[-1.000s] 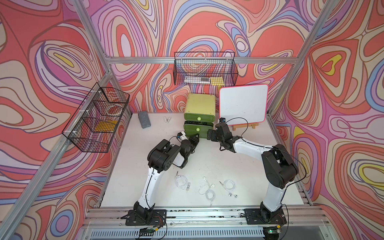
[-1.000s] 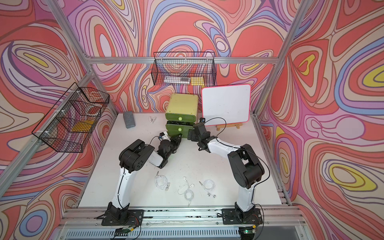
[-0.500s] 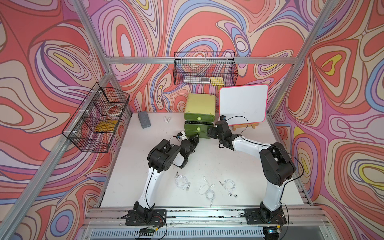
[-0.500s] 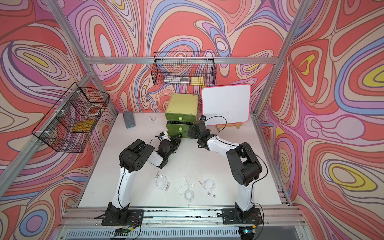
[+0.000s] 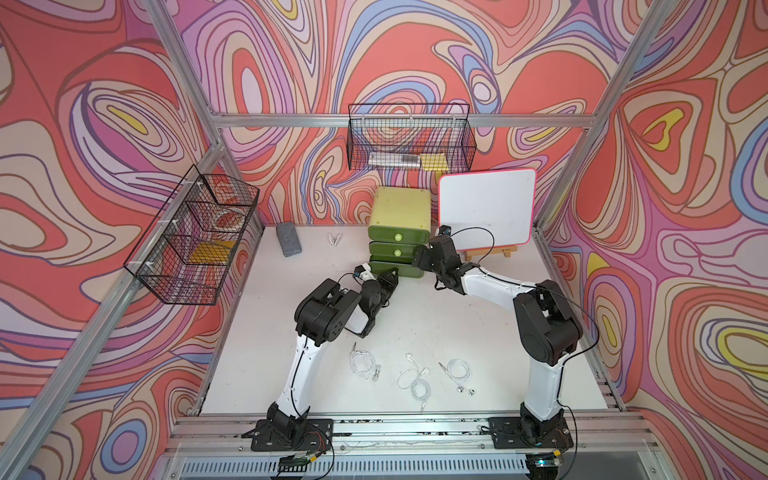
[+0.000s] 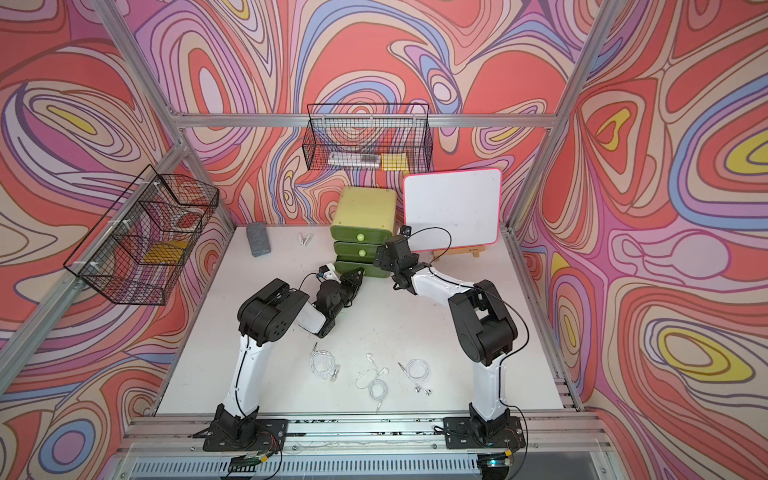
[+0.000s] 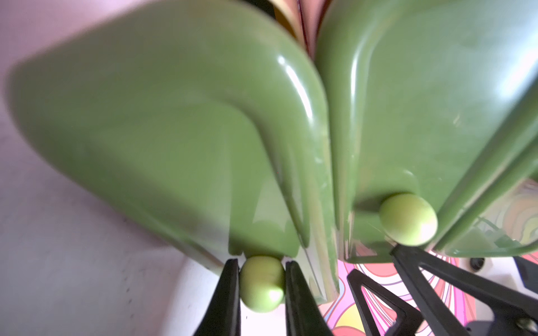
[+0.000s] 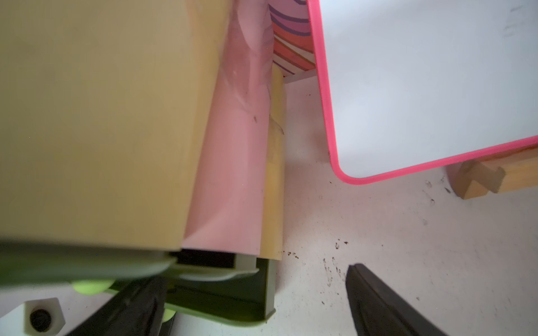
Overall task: Place the wired earphones into the drawer by color
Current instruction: Close the drawer in the storage box.
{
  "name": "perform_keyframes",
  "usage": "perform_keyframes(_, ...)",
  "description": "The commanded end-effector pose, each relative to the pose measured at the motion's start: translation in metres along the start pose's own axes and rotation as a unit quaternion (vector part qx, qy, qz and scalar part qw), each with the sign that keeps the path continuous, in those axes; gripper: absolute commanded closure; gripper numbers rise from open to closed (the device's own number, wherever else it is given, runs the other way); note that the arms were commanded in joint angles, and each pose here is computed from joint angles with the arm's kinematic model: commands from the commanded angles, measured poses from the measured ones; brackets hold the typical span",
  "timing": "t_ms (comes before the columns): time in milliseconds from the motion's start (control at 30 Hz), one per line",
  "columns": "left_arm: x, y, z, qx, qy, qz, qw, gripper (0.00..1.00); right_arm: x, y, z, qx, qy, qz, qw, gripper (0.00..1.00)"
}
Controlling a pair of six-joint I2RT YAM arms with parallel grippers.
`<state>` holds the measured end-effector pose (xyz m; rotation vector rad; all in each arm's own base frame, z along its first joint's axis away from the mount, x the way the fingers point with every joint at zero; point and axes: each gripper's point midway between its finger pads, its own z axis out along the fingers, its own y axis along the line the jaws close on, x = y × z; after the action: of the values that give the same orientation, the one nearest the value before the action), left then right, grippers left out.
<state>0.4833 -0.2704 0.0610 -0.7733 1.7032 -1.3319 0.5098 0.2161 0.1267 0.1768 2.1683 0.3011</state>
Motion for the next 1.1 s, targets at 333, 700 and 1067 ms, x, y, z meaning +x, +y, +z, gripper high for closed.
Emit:
perform_keyframes(333, 0.012, -0.016, -0.011, 0.010, 0.014, -0.001, 1.000, 0.92, -0.012, -0.005, 0.006, 0.007, -0.017, 0.007, 1.000, 0.03)
perform_keyframes(700, 0.020, -0.019, -0.027, 0.004, 0.018, 0.000, 1.000, 0.93, -0.013, -0.008, 0.008, 0.008, -0.016, 0.008, 1.000, 0.03)
perform_keyframes(1067, 0.027, -0.018, -0.044, -0.006, 0.022, 0.000, 1.000, 0.94, -0.015, -0.008, 0.007, 0.006, -0.019, 0.005, 1.000, 0.03)
